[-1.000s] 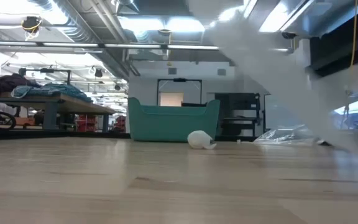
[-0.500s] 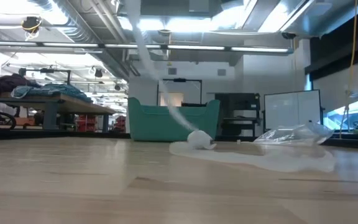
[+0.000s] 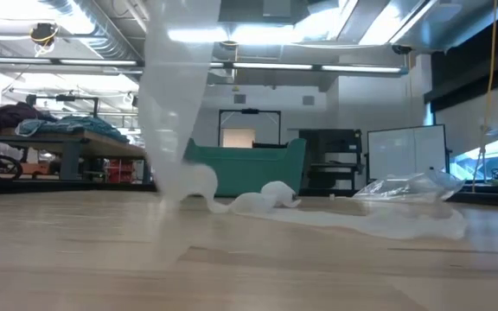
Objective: Roll bandage
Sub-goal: Roll the bottom white bandage
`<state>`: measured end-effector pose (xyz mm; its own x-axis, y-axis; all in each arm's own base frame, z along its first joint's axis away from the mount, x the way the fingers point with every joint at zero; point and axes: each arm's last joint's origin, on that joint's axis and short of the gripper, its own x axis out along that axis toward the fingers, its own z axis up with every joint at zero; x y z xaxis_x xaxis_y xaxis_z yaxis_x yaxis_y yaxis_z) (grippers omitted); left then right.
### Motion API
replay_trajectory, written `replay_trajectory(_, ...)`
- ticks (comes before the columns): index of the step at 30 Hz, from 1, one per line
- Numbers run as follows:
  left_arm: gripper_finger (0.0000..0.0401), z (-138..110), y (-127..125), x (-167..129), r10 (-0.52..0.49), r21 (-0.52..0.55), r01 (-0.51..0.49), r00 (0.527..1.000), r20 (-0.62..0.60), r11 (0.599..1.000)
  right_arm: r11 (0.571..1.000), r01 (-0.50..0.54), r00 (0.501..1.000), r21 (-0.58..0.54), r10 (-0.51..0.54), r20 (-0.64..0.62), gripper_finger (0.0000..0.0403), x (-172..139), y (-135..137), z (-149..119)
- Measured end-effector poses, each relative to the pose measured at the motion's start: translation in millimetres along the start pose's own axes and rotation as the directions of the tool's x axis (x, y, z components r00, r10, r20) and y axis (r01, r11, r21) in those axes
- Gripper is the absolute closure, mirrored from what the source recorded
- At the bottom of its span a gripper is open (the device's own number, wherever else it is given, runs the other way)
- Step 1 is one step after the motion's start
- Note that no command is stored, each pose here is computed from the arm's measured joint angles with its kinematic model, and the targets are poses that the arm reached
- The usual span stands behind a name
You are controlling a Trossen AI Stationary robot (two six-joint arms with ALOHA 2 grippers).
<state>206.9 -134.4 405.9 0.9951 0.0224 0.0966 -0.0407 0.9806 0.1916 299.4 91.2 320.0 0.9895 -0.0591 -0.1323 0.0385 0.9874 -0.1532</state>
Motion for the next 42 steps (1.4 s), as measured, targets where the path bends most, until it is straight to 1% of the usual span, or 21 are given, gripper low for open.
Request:
replay_trajectory(3, 0.0359, -22.5, -9.7, 3.7, -0.021, -0.024, 0.02, 0.999, -0.048, 1.0, 0.999, -0.035, 0.999, 0.019, 0.034, 0.017, 0.02, 11.3, 6.4, -5.6)
replay_trajectory(5, 0.0358, -33.8, -13.0, 5.3, -0.018, -0.038, 0.015, 0.996, -0.085, 0.999, 0.995, -0.094, 0.995, 0.029, 0.093, 0.031, 0.0185, 19.0, 11.4, -5.4)
replay_trajectory(8, 0.0358, -32.3, -13.0, 5.4, -0.007, -0.058, 0.003, 0.997, -0.07, 0.998, 0.989, -0.142, 0.989, 0.029, 0.141, 0.043, 0.0154, 29.1, 16.4, -0.5)
replay_trajectory(11, 0.0358, -32.4, -13.0, 5.3, 0.001, -0.057, -0.005, 0.997, -0.073, 0.998, 0.988, -0.151, 0.987, 0.023, 0.15, 0.058, 0.0129, 36.0, 17.6, 6.4)
replay_trajectory(13, 0.0358, -32.5, -13.2, 5.1, 0.003, -0.067, -0.008, 0.997, -0.074, 0.998, 0.987, -0.161, 0.985, 0.02, 0.159, 0.067, 0.012, 36.8, 17.8, 9.3)
replay_trajectory(16, 0.0358, -30.2, -15.0, 0.5, -0.004, -0.1, -0.003, 0.997, -0.072, 0.995, 0.987, -0.159, 0.985, 0.012, 0.157, 0.075, 0.0116, 36.9, 17.5, 12.3)
replay_trajectory(18, 0.0358, -28.1, -18.9, -3.4, -0.003, -0.098, -0.004, 0.998, -0.066, 0.995, 0.99, -0.138, 0.988, 0.014, 0.137, 0.077, 0.0116, 37.0, 16.8, 12.7)
replay_trajectory(22, 0.0358, -23.8, -22.4, -9.0, 0.062, -0.076, -0.067, 0.996, -0.058, 0.995, 0.996, -0.084, 0.994, 0.021, 0.082, 0.073, 0.0116, 37.2, 15.2, 12.7)
replay_trajectory(24, 0.0358, -22.9, -23.0, -10.1, 0.065, -0.073, -0.069, 0.996, -0.054, 0.995, 0.995, -0.087, 0.995, 0.044, 0.084, 0.061, 0.0116, 37.2, 15.5, 11.5)
replay_trajectory(27, 0.0358, -23.7, -23.6, -9.9, 0.063, -0.064, -0.067, 0.996, -0.059, 0.996, 0.987, -0.131, 0.99, 0.092, 0.125, 0.063, 0.0116, 37.2, 16.6, 11.4)
replay_trajectory(29, 0.0358, -24.3, -24.3, -10.3, 0.059, -0.075, -0.064, 0.996, -0.064, 0.995, 0.982, -0.155, 0.986, 0.109, 0.148, 0.071, 0.0116, 37.0, 17.2, 12.0)
replay_trajectory(33, 0.0358, -24.6, -27.1, -12.3, 0.045, -0.061, -0.049, 0.997, -0.069, 0.997, 0.985, -0.135, 0.989, 0.111, 0.128, 0.074, 0.0116, 37.1, 16.6, 12.4)
replay_trajectory(36, 0.0358, -23.6, -29.0, -14.2, 0.034, -0.043, -0.037, 0.997, -0.063, 0.998, 0.989, -0.12, 0.991, 0.083, 0.115, 0.063, 0.0116, 37.2, 16.3, 11.5)
replay_trajectory(40, 0.0358, -20.6, -31.0, -16.7, 0.03, -0.035, -0.032, 0.998, -0.046, 0.999, 0.986, -0.168, 0.985, 0.014, 0.167, 0.043, 0.0116, 40.0, 19.6, 4.1)
replay_trajectory(42, 0.0358, -19.4, -31.1, -17.3, 0.03, -0.042, -0.032, 0.999, -0.039, 0.999, 0.98, -0.197, 0.98, 0.004, 0.197, 0.039, 0.0116, 44.4, 23.0, -3.5)
